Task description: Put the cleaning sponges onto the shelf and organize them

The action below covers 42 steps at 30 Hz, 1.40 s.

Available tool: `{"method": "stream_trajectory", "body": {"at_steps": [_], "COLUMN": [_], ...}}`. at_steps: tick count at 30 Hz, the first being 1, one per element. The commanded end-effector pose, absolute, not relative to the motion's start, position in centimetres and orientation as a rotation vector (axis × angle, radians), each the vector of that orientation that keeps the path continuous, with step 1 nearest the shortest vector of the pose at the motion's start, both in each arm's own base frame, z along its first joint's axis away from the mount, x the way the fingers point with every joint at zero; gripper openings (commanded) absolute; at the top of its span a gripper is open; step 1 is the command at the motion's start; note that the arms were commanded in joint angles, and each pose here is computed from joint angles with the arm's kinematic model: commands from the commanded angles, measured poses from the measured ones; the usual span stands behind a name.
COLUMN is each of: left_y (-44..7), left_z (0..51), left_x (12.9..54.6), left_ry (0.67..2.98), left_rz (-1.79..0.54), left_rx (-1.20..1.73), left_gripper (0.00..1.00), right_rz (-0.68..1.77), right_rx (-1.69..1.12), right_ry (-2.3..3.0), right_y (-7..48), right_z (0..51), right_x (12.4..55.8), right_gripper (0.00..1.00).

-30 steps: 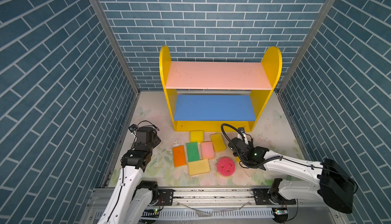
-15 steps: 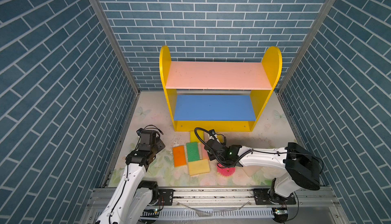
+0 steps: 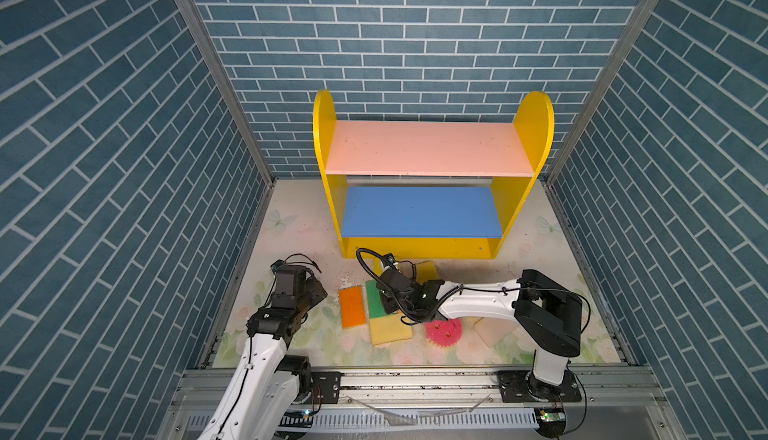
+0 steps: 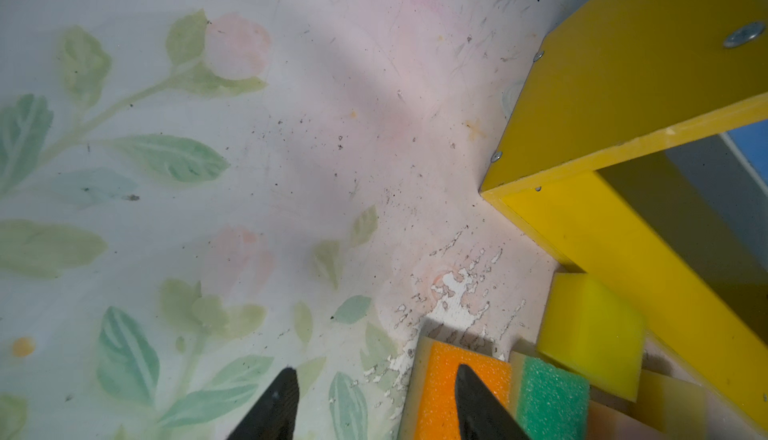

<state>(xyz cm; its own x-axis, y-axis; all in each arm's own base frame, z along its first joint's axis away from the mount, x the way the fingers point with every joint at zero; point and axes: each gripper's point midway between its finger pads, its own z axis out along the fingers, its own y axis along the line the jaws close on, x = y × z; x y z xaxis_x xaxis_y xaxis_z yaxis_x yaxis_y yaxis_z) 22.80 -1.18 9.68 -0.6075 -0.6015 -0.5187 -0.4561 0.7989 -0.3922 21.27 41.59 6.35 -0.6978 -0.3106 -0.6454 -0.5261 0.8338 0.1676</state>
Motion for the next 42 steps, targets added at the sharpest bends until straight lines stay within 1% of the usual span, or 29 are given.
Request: {"method": "stream_trajectory", "body": {"at_steps": [1, 4, 9, 14, 18, 22, 27, 30, 33, 34, 36, 38, 40, 42], "left_y": [-1.5, -1.6, -2.0, -2.2, -2.4, -2.7, -3.3, -3.1, -3.4, -3.4, -3.4, -3.4, -3.3, -3.1], "left_z": [9.4, 9.4, 9.6, 9.7, 9.6, 9.5, 10.1, 10.0, 9.7, 9.5, 9.5, 9.6, 9.7, 9.8], "left_x": [23.0, 23.5, 24.1, 24.7, 25.1, 25.3, 26.0, 26.0, 25.9, 25.8, 25.7, 25.6, 25.5, 25.4], "left_ry": [2.332, 2.338, 2.330, 2.318, 2.315, 2.316, 2.323, 2.321, 2.323, 2.329, 2.338, 2.335, 2.324, 2.314], "left_rz": [-0.310, -0.312, -0.347, -0.367, -0.377, -0.395, -0.419, -0.403, -0.426, -0.425, -0.417, -0.419, -0.421, -0.412], "left_rx": [-0.781, -0.778, -0.783, -0.791, -0.790, -0.784, -0.755, -0.749, -0.745, -0.745, -0.747, -0.748, -0.749, -0.756], "left_gripper": [0.61, 0.61, 0.61, 0.61, 0.61, 0.61, 0.60, 0.61, 0.61, 0.61, 0.61, 0.61, 0.61, 0.61], "right_rz": [0.463, 0.443, 0.357, 0.241, 0.184, 0.217, 0.317, 0.350, 0.427, 0.456, 0.501, 0.552, 0.574, 0.564], "right_rx": [-0.513, -0.396, -0.245, -0.212, -0.192, -0.235, -0.377, -0.466, -0.496, -0.498, -0.505, -0.540, -0.593, -0.662], "right_ry": [2.444, 2.511, 2.550, 2.546, 2.527, 2.498, 2.428, 2.391, 2.378, 2.378, 2.372, 2.358, 2.353, 2.343], "right_y": [41.5, 39.4, 34.2, 30.3, 29.0, 30.3, 34.4, 36.7, 38.4, 38.9, 39.7, 41.2, 42.7, 44.2], "right_z": [6.1, 4.8, 3.7, 3.9, 4.6, 5.8, 8.7, 9.7, 9.4, 9.3, 9.3, 9.5, 9.8, 9.9], "right_x": [22.9, 24.1, 25.7, 26.5, 27.0, 27.6, 27.7, 27.0, 26.5, 26.3, 26.1, 26.0, 25.9, 25.7], "right_gripper": [0.25, 0.25, 0.25, 0.25, 0.25, 0.25, 0.26, 0.30, 0.35, 0.35, 0.32, 0.23, 0.16, 0.14]}}
